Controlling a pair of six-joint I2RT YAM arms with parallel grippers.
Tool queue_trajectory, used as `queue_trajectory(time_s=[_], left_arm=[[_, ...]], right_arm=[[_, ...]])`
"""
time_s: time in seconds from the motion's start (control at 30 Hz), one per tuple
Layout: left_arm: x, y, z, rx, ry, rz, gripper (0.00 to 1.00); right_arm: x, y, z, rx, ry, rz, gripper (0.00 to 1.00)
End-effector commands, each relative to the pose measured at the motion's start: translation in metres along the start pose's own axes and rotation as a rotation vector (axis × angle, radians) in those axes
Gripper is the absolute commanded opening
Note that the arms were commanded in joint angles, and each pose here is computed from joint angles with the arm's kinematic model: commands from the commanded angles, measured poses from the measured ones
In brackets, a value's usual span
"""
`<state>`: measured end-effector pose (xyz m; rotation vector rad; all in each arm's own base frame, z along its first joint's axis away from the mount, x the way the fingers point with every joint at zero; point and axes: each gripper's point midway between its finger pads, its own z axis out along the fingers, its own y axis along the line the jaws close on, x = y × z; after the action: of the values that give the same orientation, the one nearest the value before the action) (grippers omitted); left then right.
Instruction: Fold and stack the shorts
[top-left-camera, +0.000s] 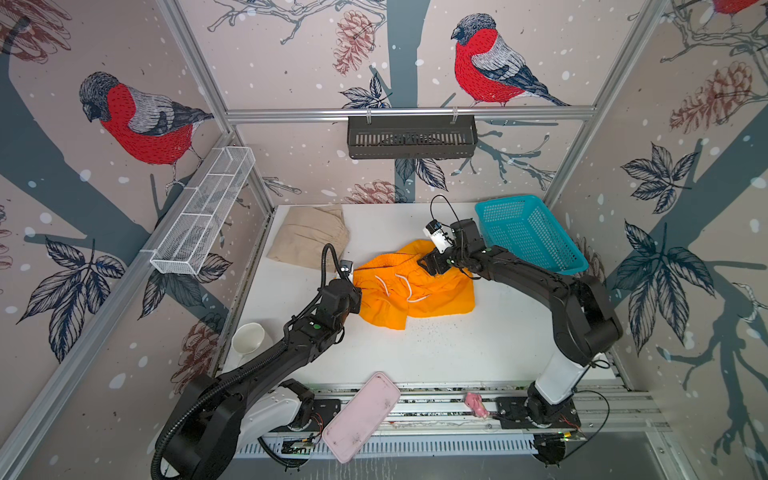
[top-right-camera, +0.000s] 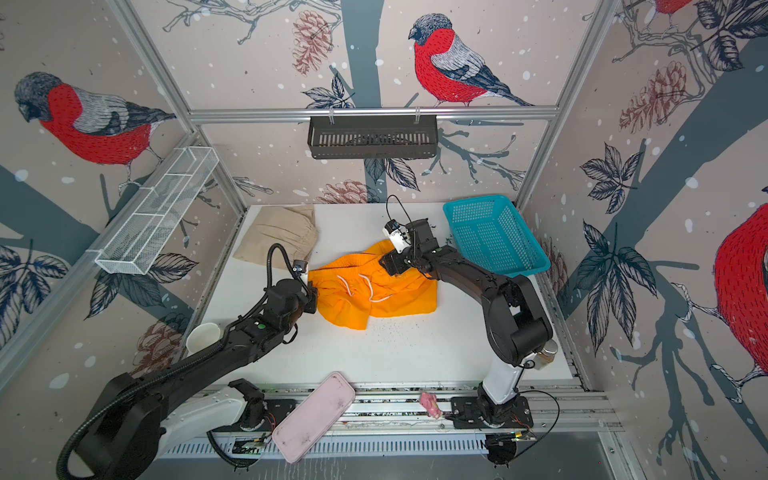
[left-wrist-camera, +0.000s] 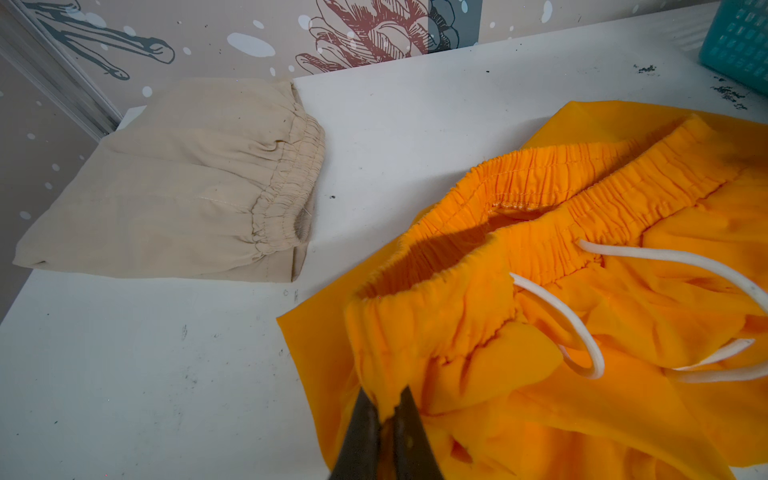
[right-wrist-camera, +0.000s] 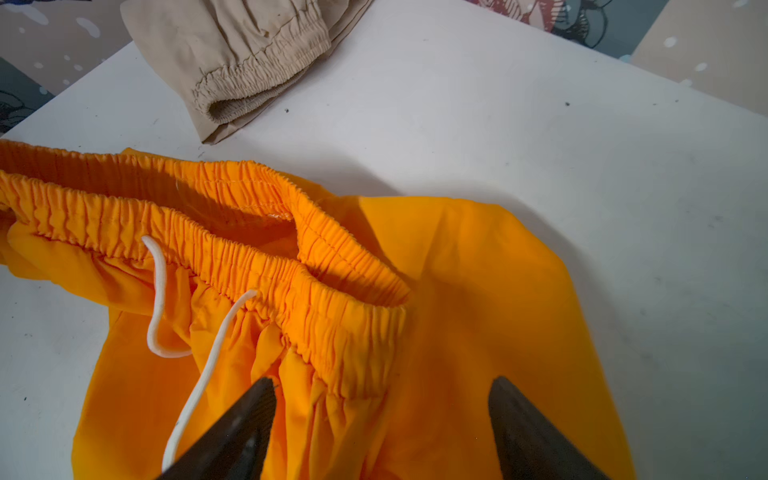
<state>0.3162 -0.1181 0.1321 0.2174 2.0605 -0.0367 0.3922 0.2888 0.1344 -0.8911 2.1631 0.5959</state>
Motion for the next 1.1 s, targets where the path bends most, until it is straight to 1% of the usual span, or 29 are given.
queue_trajectory(time_s=[0.0, 0.13, 0.23, 0.37, 0.43, 0.53, 0.63, 0.7, 0.8, 0.87, 0.93, 0.97, 1.07], left_arm=[[-0.007, 0.004, 0.000, -0.021, -0.023, -0.019, 0.00], [-0.007, 0.003, -0.001, -0.016, -0.022, -0.019, 0.00], [-0.008, 0.004, -0.002, -0.020, -0.021, -0.018, 0.00], [-0.013, 0.004, -0.005, -0.018, -0.036, -0.024, 0.00], [-0.017, 0.002, -0.006, -0.006, -0.045, -0.029, 0.00], [-0.028, -0.001, -0.007, 0.012, -0.062, -0.032, 0.00], [-0.042, -0.005, -0.009, 0.032, -0.088, -0.039, 0.00], [-0.051, -0.007, -0.011, 0.043, -0.107, -0.040, 0.00], [-0.060, -0.008, -0.013, 0.047, -0.121, -0.028, 0.00], [-0.065, -0.007, -0.013, 0.038, -0.126, -0.018, 0.00], [-0.075, -0.006, -0.015, 0.029, -0.143, -0.012, 0.00], [-0.083, -0.006, -0.017, 0.027, -0.153, -0.012, 0.00], [-0.111, -0.005, -0.023, 0.017, -0.174, -0.004, 0.00]], right_arm=[[0.011, 0.021, 0.008, -0.066, 0.046, -0.046, 0.83], [0.025, 0.007, 0.021, -0.015, 0.087, -0.014, 0.82], [0.028, -0.010, 0.025, 0.028, 0.090, 0.019, 0.81], [0.017, -0.015, 0.026, 0.052, 0.038, 0.011, 0.77], [0.010, -0.007, 0.027, 0.015, 0.007, 0.004, 0.73], [0.003, 0.006, 0.031, -0.038, -0.022, 0.003, 0.63], [0.004, 0.022, 0.039, -0.076, -0.017, -0.024, 0.57], [0.007, 0.024, 0.045, -0.074, 0.004, -0.021, 0.47], [0.008, 0.021, 0.045, -0.057, 0.010, -0.013, 0.26], [0.002, 0.019, 0.038, -0.035, -0.003, -0.019, 0.16], [-0.010, 0.016, 0.026, 0.000, -0.034, -0.034, 0.10], [-0.018, 0.014, 0.018, 0.020, -0.056, -0.039, 0.05], [-0.047, 0.010, -0.014, 0.082, -0.136, -0.063, 0.02]])
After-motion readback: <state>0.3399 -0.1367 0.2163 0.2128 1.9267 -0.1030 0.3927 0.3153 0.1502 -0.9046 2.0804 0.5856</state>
